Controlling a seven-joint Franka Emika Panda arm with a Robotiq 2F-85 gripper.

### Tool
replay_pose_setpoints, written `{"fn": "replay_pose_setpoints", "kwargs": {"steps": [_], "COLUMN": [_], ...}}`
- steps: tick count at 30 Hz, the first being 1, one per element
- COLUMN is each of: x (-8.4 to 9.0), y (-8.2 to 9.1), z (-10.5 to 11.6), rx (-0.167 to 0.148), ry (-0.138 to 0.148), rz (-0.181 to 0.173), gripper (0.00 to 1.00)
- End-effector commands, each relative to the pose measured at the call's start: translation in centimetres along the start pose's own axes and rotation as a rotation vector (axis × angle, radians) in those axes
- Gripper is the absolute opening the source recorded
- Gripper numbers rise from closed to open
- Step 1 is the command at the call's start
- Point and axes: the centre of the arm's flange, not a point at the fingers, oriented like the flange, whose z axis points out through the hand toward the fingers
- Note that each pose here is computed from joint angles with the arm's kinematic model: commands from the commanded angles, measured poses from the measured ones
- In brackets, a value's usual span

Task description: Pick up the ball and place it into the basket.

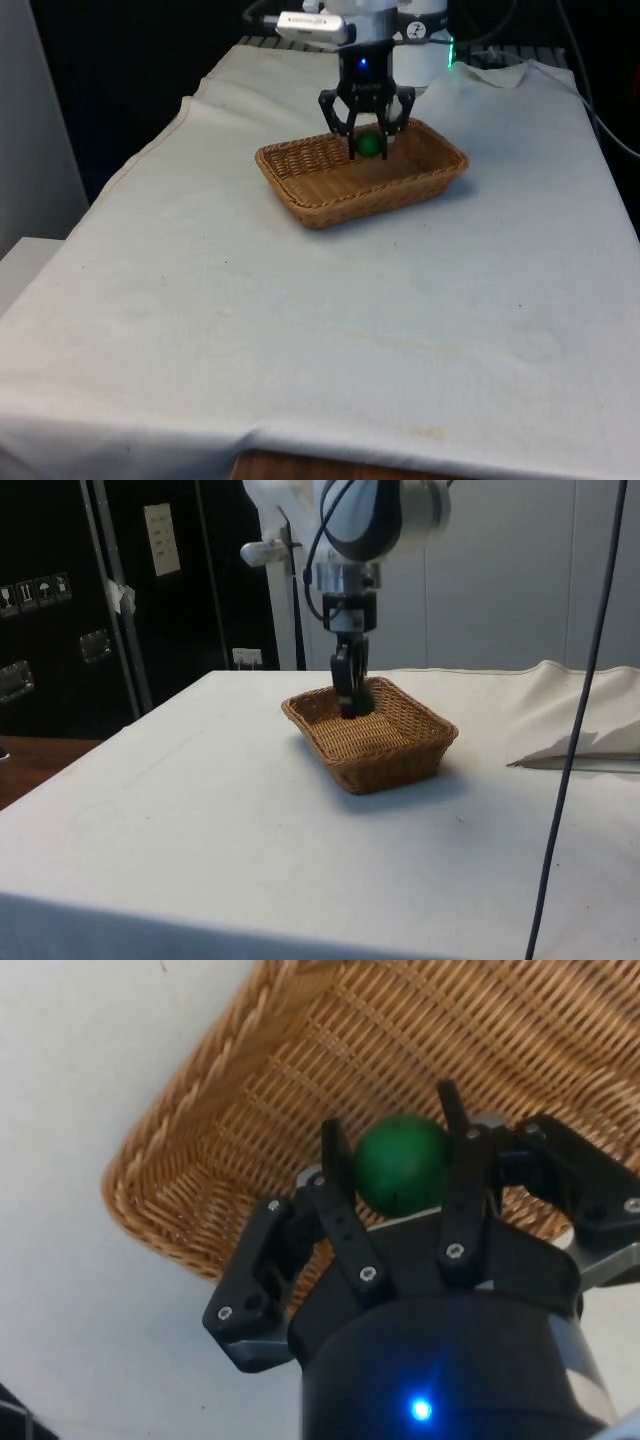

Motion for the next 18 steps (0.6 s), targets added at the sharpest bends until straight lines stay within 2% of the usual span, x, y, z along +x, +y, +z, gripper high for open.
{"fn": "replay_pose_setpoints", "kwargs": {"steps": [1, 3, 4, 8, 11, 12, 13, 16, 18], "x": [-0.3, -0.4, -0.7, -1.5, -1.8, -1.7, -1.8, -1.8, -1.8], "y": [-0.4, -0.3, -0.6, -1.2, -1.2, -1.1, -1.2, -1.2, -1.1], "z": [0.4, 0.6, 1.1, 2.5, 2.9, 3.2, 2.9, 3.0, 3.1], "rx": [0.000, -0.003, -0.002, -0.008, -0.008, -0.016, -0.008, -0.011, -0.013], "ry": [0.012, -0.002, 0.008, 0.005, 0.003, -0.009, 0.003, -0.002, -0.004], "rz": [0.009, 0.007, 0.017, 0.039, 0.046, 0.043, 0.048, 0.046, 0.045], "gripper": [0.00, 0.00, 0.00, 0.00, 0.00, 0.00, 0.00, 0.00, 0.06]}}
